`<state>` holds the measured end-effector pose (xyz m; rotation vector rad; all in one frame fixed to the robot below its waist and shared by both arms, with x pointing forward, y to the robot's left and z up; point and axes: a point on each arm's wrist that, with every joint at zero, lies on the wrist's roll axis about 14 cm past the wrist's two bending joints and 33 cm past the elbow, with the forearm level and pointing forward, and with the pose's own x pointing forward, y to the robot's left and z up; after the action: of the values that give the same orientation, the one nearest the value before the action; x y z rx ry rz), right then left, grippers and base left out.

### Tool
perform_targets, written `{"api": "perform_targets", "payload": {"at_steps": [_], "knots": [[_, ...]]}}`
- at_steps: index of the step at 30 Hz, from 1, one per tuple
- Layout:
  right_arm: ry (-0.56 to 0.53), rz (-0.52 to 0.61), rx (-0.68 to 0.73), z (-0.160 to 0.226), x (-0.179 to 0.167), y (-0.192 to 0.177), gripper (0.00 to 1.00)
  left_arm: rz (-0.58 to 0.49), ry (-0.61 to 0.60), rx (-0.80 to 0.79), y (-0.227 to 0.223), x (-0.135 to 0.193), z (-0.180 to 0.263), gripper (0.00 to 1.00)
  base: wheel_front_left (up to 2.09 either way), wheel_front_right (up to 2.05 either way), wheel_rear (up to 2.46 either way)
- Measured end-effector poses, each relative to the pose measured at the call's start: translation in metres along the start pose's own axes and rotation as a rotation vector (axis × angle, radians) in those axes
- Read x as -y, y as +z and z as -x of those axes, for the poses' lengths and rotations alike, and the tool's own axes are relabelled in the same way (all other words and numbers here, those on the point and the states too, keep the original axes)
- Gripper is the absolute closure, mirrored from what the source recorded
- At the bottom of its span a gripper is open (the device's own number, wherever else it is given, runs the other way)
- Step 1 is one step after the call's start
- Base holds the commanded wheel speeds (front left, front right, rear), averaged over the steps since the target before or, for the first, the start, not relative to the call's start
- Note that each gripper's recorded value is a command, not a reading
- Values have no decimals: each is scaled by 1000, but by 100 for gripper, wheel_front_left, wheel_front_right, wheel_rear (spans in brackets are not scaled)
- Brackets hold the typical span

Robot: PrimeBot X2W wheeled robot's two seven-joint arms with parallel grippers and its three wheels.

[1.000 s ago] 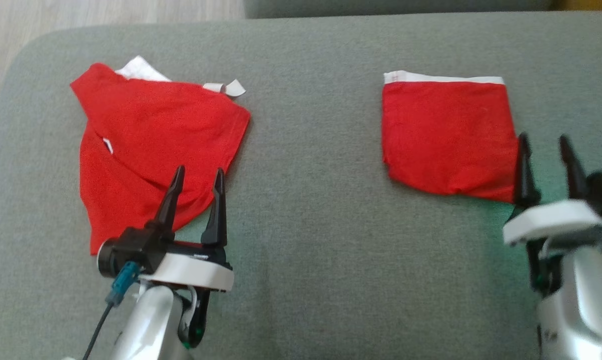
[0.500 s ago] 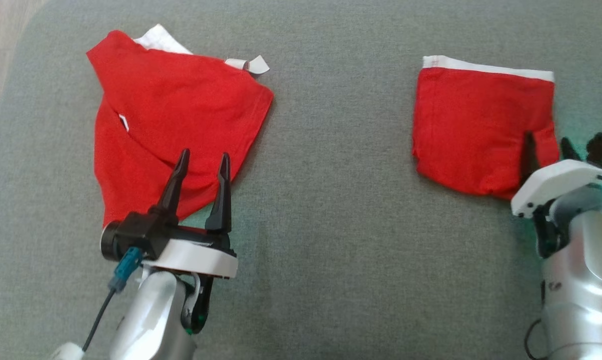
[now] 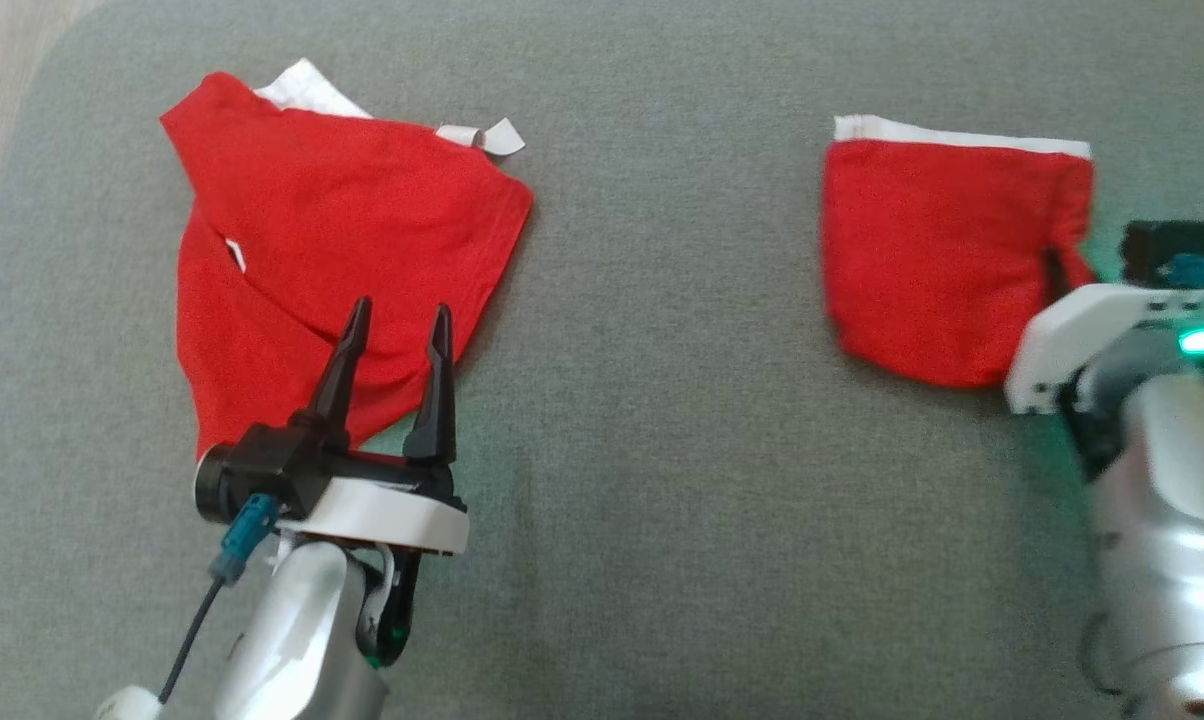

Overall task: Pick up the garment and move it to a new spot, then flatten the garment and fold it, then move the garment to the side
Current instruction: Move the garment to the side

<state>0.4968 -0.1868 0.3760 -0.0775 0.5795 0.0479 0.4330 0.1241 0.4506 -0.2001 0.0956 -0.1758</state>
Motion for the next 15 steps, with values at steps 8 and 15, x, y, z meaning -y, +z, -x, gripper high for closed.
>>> {"api": "perform_targets", "payload": {"at_steps": [8,15], "knots": [[-205,298,31,18,111,32,100,2,-6,13,4,2,-2,0,0,0,0],[-364,493,-15,28,179,48,100,5,11,-6,-4,-5,-5,0,0,0,0]]}}
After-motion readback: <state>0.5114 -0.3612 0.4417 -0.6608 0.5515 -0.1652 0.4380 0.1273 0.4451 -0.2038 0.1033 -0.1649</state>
